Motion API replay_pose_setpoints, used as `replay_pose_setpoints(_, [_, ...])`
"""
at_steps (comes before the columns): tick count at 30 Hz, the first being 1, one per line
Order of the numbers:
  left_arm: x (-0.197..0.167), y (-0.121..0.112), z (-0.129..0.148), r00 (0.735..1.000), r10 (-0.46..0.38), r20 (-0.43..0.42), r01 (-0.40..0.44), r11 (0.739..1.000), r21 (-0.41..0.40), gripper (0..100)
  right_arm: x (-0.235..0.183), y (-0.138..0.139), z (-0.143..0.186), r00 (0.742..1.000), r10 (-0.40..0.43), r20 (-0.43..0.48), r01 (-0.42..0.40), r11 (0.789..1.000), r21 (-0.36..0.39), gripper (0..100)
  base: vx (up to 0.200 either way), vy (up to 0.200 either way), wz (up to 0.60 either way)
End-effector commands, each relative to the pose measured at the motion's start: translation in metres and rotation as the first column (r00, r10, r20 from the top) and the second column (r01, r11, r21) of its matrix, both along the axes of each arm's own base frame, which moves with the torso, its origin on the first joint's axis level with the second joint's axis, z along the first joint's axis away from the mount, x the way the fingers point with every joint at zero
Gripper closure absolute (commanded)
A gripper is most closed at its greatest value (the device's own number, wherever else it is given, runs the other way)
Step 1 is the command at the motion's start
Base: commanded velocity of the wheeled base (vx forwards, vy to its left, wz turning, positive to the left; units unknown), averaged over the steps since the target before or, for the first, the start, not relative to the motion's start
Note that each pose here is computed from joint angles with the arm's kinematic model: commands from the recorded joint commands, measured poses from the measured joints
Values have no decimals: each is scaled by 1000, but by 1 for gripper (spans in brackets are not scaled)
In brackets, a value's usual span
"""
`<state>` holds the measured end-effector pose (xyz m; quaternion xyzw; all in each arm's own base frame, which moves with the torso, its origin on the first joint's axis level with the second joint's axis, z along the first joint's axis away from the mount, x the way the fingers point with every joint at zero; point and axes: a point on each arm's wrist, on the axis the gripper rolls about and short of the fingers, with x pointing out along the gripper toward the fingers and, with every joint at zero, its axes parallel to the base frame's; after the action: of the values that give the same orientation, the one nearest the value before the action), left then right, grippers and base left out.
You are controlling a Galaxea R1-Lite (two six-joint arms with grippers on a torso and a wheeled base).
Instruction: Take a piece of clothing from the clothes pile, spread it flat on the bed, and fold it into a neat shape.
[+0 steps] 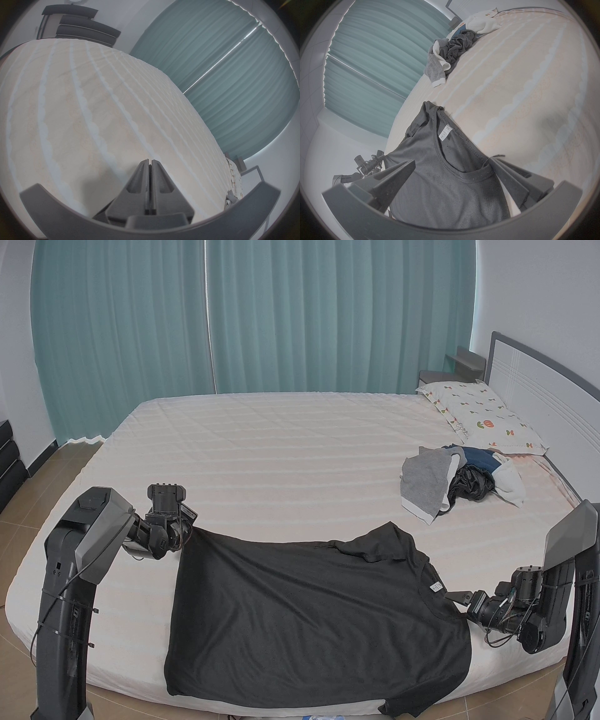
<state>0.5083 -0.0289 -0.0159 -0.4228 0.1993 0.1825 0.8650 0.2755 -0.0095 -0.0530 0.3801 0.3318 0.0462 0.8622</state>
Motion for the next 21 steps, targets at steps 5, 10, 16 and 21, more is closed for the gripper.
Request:
replay_pose_setpoints(5, [7, 5, -8, 1000, 10, 12, -10, 1000, 11, 100, 1, 0, 0, 1000, -1, 8, 1, 1000, -2, 0, 0, 0, 0])
replay_pose_setpoints(10, [7, 5, -8, 1000, 10, 9, -10, 1000, 11, 0, 1, 0, 0, 1000, -1, 8, 1, 1000, -2, 0, 0, 0, 0])
replay_pose_setpoints(16, [5, 8, -7, 1000, 22, 3, -22, 1000, 3, 0, 2, -1, 2, 1000, -4, 18, 4, 1000, 0, 0, 0, 0, 0])
replay_pose_setpoints(21, [-8, 15, 13, 999, 50, -2, -50, 995, -83, 0, 7, -1, 26, 994, -9, 107, 9, 1000, 1, 0, 0, 0, 0])
